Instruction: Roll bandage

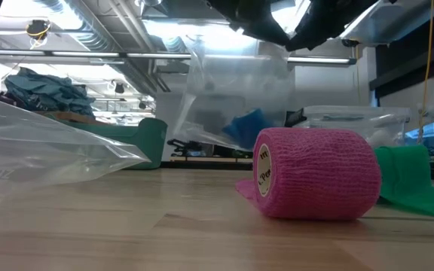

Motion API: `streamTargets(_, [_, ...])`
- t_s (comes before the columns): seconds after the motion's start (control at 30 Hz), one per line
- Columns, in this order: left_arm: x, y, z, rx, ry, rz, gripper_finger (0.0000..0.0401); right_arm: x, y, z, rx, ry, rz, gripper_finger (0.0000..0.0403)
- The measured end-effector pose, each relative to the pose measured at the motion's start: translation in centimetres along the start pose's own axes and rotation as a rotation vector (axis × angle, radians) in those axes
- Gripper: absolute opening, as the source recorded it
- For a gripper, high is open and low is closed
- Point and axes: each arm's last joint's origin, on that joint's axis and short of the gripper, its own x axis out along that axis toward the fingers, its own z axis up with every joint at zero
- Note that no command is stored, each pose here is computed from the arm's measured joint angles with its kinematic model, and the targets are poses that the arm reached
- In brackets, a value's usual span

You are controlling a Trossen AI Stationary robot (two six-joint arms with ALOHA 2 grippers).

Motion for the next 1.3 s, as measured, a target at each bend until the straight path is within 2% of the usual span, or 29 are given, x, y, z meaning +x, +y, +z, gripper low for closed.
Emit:
streamTargets(0.17, [-0.03,-0.10,-0.03,0.003,0.005,-0.004,0.0009,0.00,0.02,-0.09,0.001,0.009,0.002,0.0001])
streamTargets(0.6, [-0.13,-0.24,-0.02,0.029,0.009,-0.009,0.0002,-0.01,0.05,-0.22,0.003,0.022,0.006,0.0001])
streamTargets(0.83, [-0.27,-0.41,0.10,0.027,0.005,-0.009,0.0025,-0.01,0.05,-0.22,0.003,0.022,0.006,0.0001])
streamTargets(1.17, [-0.51,-0.80,0.47,0.032,-0.019,-0.015,0.0112,-0.01,0.04,-0.21,0.003,0.021,0.004,0.0001])
streamTargets(1.3, [-0.52,-0.68,0.81,0.049,-0.054,-0.005,0.0119,-0.01,0.02,-0.11,0.003,0.012,0.001,0.0001])
